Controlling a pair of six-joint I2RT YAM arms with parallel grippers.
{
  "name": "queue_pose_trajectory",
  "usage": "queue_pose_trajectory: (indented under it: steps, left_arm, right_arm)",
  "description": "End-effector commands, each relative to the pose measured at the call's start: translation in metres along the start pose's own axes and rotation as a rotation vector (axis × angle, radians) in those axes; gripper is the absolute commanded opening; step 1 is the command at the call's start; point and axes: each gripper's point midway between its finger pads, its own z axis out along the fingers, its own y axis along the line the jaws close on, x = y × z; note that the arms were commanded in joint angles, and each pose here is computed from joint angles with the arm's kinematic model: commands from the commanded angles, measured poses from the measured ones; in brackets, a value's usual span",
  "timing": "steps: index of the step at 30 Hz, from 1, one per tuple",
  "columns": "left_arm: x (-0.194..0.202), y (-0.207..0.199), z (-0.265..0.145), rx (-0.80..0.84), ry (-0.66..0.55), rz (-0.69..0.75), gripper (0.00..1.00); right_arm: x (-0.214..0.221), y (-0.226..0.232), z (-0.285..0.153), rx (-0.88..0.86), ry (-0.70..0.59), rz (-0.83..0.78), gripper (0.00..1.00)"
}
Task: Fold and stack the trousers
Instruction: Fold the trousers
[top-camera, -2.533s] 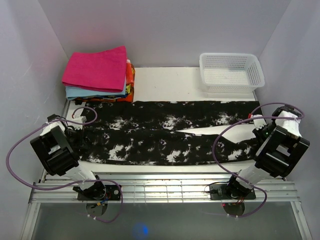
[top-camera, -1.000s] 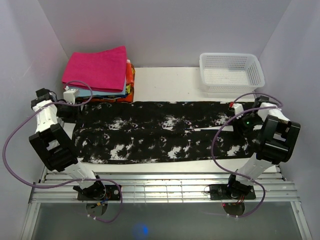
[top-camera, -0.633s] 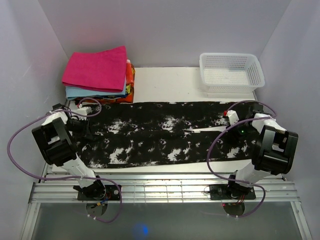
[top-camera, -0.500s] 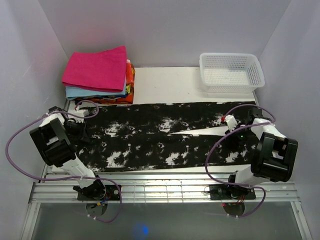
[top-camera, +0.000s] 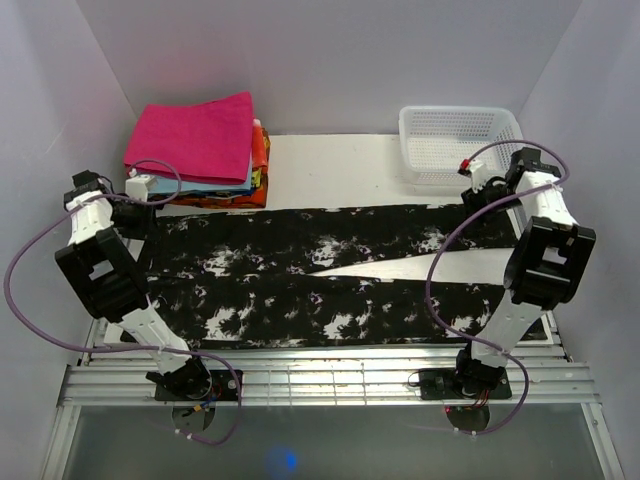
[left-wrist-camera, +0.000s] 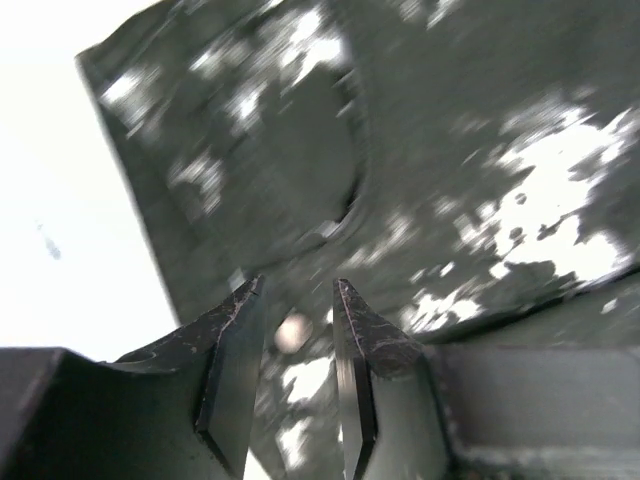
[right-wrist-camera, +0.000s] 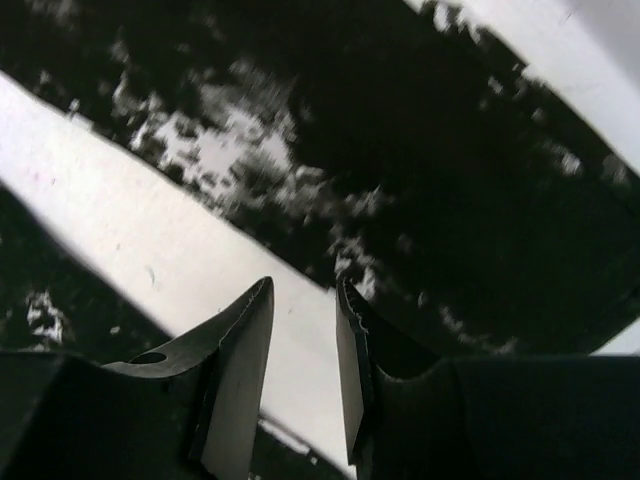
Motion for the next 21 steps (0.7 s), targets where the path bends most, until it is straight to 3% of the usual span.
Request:
queue_pose_trajectory:
  steps: [1, 6, 10, 13, 14, 18, 20, 21]
  left_arm:
    - [-0.02, -0.027, 0.022, 0.117, -0.049, -0.049, 0.43]
    - [-0.02, -0.029, 0.055, 0.107, -0.019, -0.066, 0.43]
    - [-0.005, -0.026, 0.073, 0.102, 0.043, -0.08, 0.43]
    - [0.014, -0.028, 0.078, 0.102, 0.099, -0.072, 0.42]
    - [0.024, -0.032, 0.079, 0.115, 0.123, -0.07, 0.36]
    - [0.052, -0.058, 0.066, 0.213, 0.204, 0.007, 0.27]
    - [0.049, -0.065, 0.05, 0.228, 0.19, 0.047, 0.27]
    - [0.037, -0.062, 0.043, 0.224, 0.148, 0.069, 0.31]
  right_arm:
    - [-0.017, -0.012, 0.03, -0.054, -0.017, 0.081, 0.38]
    - [-0.005, -0.024, 0.061, -0.01, 0.06, 0.065, 0.36]
    - [0.067, -0.011, 0.078, 0.032, 0.26, 0.061, 0.27]
    - [0.096, 0.002, 0.072, 0.045, 0.327, -0.008, 0.25]
    - [0.115, 0.019, 0.073, 0.006, 0.358, -0.005, 0.25]
    - [0.136, 0.051, 0.055, -0.059, 0.386, -0.062, 0.25]
    - [0.136, 0.057, 0.044, -0.071, 0.379, -0.124, 0.25]
    - [0.131, 0.056, 0.041, -0.065, 0.364, -0.14, 0.25]
